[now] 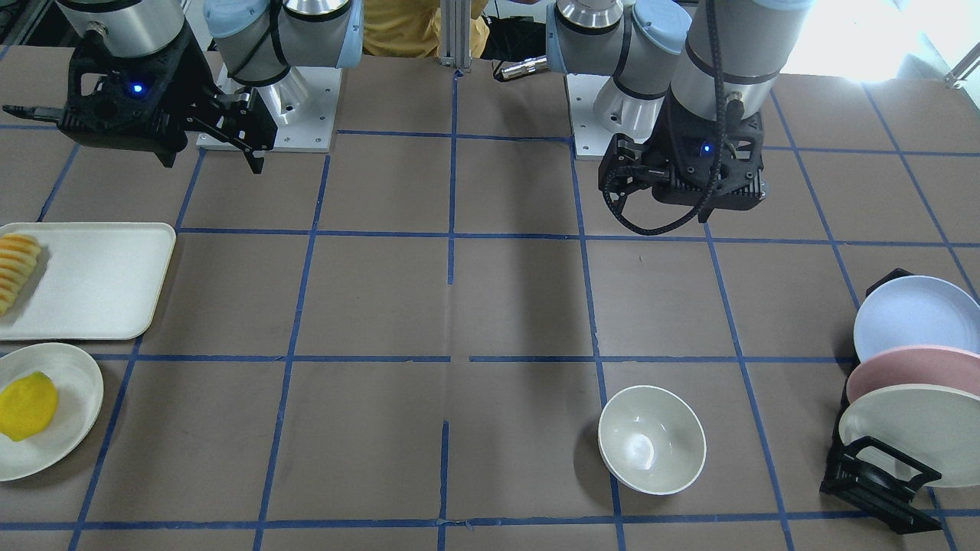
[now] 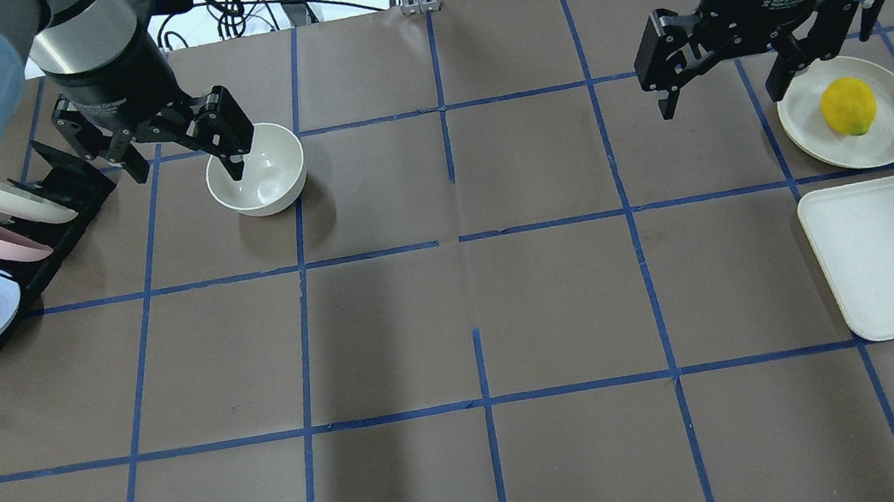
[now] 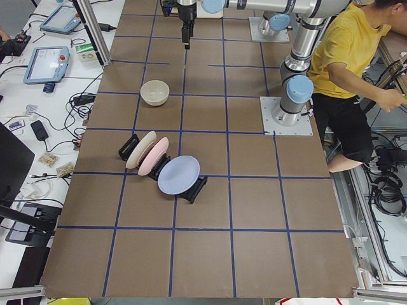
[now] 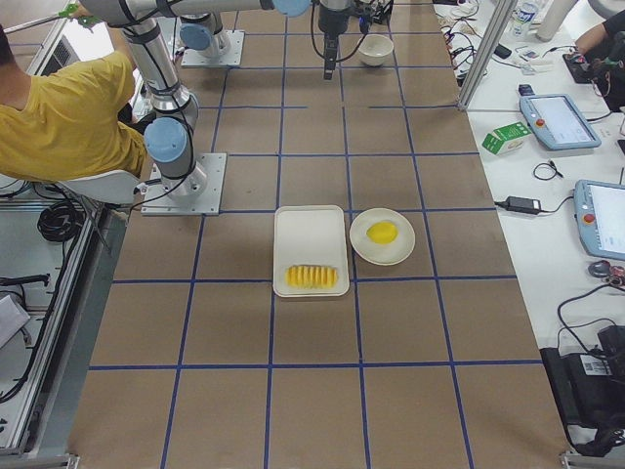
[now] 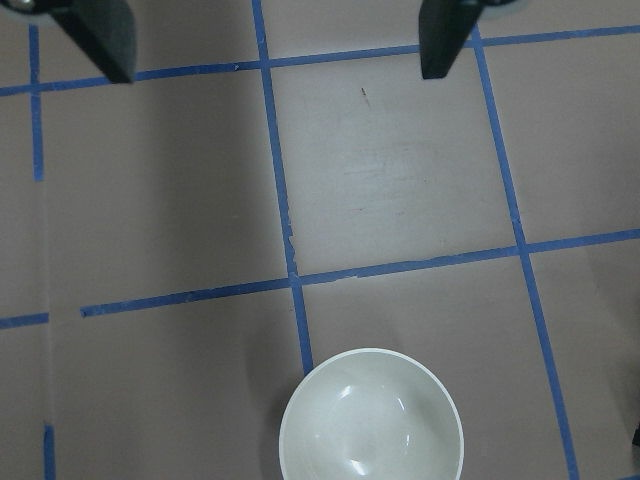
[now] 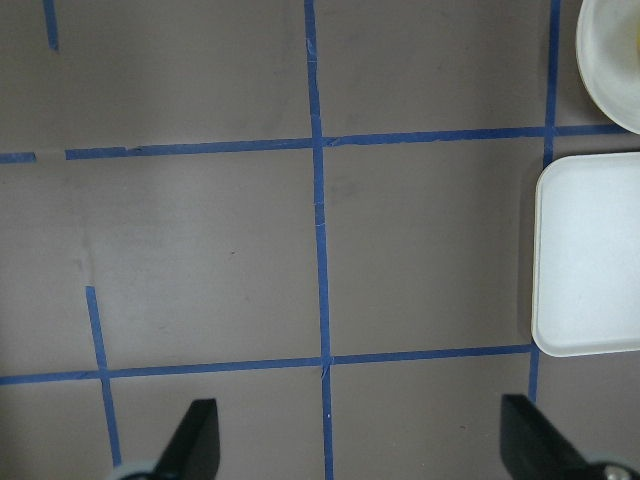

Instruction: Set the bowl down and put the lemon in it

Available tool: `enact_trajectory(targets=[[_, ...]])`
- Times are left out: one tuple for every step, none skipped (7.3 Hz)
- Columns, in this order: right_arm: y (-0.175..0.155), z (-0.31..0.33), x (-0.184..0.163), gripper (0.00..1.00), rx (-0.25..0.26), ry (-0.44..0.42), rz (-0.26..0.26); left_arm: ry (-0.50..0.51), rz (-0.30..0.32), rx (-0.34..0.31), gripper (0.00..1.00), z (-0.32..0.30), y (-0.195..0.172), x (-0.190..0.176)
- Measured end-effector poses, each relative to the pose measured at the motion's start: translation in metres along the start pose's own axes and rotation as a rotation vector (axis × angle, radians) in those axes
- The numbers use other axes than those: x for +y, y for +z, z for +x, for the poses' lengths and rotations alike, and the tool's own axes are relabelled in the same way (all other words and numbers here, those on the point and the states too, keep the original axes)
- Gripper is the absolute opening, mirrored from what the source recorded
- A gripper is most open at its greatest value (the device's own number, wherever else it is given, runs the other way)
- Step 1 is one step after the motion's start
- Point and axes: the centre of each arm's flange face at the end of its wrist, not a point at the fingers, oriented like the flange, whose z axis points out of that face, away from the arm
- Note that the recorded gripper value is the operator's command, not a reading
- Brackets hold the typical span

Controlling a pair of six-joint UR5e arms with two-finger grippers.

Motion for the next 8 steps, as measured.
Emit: enact_trajectory(targets=[[0.0,0.0,0.0,1.0,0.0,0.0,-0.001,0.0,0.002,0.002,1.0,0.0,-0.001,0.001],[0.0,0.0,0.0,1.0,-0.001,-0.001,-0.001,-0.001,0.006,0.003,1.0,0.0,-0.003,0.003],[-0.001,-0.001,0.0,1.0,-0.001,-0.001,0.002,-0.001,0.007,0.004,1.0,0.0,-0.003,0.004],[-0.001,-0.001,0.0,1.0,-0.002,-0.002,0.004,-0.005,0.012,0.003,1.0,-0.002,-0.005,0.005],[-0.002,-0.001,-0.002,1.0,-0.002,-0.003,0.01,-0.002,0.019,-0.001,1.0,-0.008,-0.008,0.005],[-0.003,0.0,-0.005,1.0,-0.001,-0.005,0.014,0.02,0.026,-0.002,1.0,-0.019,-0.007,0.0],[0.002,0.001,-0.009,1.0,0.006,-0.008,0.007,0.038,0.035,0.007,1.0,-0.043,0.004,-0.014],[0.011,0.003,-0.017,1.0,0.011,-0.009,-0.011,0.028,0.036,0.036,1.0,-0.07,0.027,-0.035]])
